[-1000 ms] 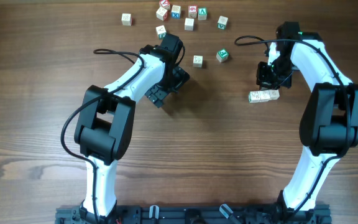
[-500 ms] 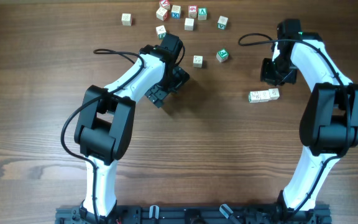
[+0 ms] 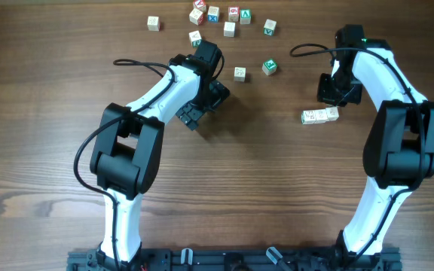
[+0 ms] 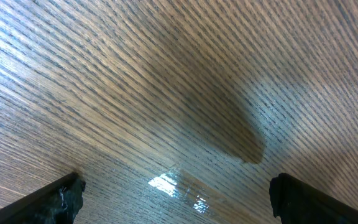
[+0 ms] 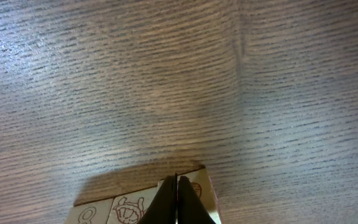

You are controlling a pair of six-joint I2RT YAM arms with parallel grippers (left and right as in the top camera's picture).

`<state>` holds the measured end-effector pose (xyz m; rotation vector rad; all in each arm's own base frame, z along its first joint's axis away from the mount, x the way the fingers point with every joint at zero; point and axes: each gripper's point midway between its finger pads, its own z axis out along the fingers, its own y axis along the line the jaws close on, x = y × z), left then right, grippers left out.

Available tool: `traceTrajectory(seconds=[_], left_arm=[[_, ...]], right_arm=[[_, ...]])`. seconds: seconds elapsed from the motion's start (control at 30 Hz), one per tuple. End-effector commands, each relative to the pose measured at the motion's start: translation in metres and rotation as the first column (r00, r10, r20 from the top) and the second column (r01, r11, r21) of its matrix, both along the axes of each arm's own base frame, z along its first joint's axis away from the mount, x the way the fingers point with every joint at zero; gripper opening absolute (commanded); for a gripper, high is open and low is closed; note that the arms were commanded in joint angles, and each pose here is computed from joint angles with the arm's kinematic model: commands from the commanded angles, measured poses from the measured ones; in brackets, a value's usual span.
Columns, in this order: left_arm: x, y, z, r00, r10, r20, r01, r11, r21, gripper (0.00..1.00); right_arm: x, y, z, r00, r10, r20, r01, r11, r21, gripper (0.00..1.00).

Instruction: Form a horizontal line

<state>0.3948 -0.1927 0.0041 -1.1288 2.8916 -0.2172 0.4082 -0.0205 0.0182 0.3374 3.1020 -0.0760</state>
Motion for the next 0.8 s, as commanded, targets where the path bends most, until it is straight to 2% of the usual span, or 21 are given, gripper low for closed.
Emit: traceTrajectory(seconds=[0.0,0.77], left_arm=[[-0.0026,0.0039,-0.0052,1.0,0.003,0.0,-0.003,1.0,0.019,1.0],[-0.0025,0.004,-0.0052,1.0,0.003,0.0,-0.003,1.0,0.019,1.0]], right_arm=[[-0.0052,-0.0018,-0.007,0.999,-0.021,-0.027,0.02,1.0,-0.017,0.04],[0.0,-0.0021,-0.0071,1.0,-0.023,-0.006,0.023,1.0,-0.017,0.05]])
